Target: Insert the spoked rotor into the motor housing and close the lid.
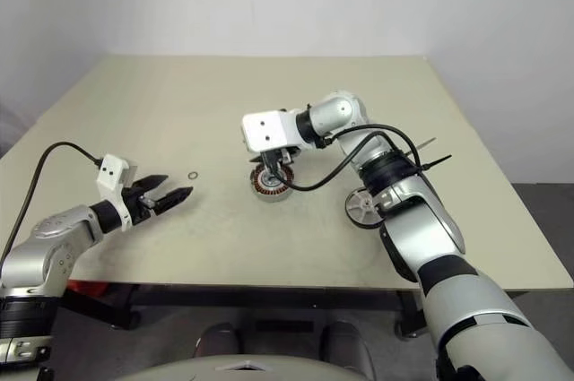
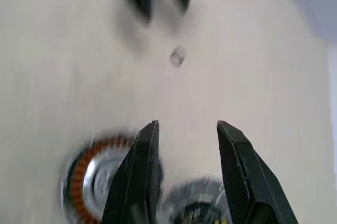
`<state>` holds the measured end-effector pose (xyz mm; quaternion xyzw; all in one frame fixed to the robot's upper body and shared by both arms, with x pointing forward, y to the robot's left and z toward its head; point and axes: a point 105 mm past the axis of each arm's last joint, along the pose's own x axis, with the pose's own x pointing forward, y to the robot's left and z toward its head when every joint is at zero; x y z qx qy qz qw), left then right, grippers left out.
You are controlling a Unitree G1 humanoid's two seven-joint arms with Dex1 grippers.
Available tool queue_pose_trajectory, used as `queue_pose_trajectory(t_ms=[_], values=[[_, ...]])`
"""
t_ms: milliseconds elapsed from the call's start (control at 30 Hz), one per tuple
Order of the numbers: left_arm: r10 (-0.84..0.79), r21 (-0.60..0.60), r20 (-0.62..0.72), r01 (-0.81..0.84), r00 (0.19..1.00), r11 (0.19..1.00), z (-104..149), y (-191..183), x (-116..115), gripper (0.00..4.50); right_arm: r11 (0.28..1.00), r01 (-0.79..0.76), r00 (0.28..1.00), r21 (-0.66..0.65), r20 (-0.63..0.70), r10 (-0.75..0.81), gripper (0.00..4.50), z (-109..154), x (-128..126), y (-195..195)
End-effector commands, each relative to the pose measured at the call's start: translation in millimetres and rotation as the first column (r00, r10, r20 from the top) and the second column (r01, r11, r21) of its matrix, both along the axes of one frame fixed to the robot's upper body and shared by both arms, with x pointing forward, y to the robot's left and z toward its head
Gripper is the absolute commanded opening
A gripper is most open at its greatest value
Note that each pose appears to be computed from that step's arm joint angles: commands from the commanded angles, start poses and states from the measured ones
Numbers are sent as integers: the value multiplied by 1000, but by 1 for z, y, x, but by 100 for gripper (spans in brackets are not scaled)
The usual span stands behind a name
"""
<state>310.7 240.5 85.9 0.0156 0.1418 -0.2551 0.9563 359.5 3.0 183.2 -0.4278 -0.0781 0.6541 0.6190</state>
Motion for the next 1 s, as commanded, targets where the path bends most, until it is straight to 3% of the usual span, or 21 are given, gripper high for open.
queue_pose_trajectory(t_ms=[33,167,400,1000], values=[[26,106,122,-39,992,994,13,6,15,450,989,84,996,122,1,-85,193,26,8,-9],[35,116,163,-54,986,992,8,-3,29,450,977,143,990,158,-22,-141,193,28,12,-16],[-1,129,110,-13,994,992,-24,-22,41,450,967,204,979,153,-40,-200,193,21,15,-29],[120,117,81,-129,989,985,-35,-9,50,450,950,270,963,156,-43,-266,193,18,26,-41]])
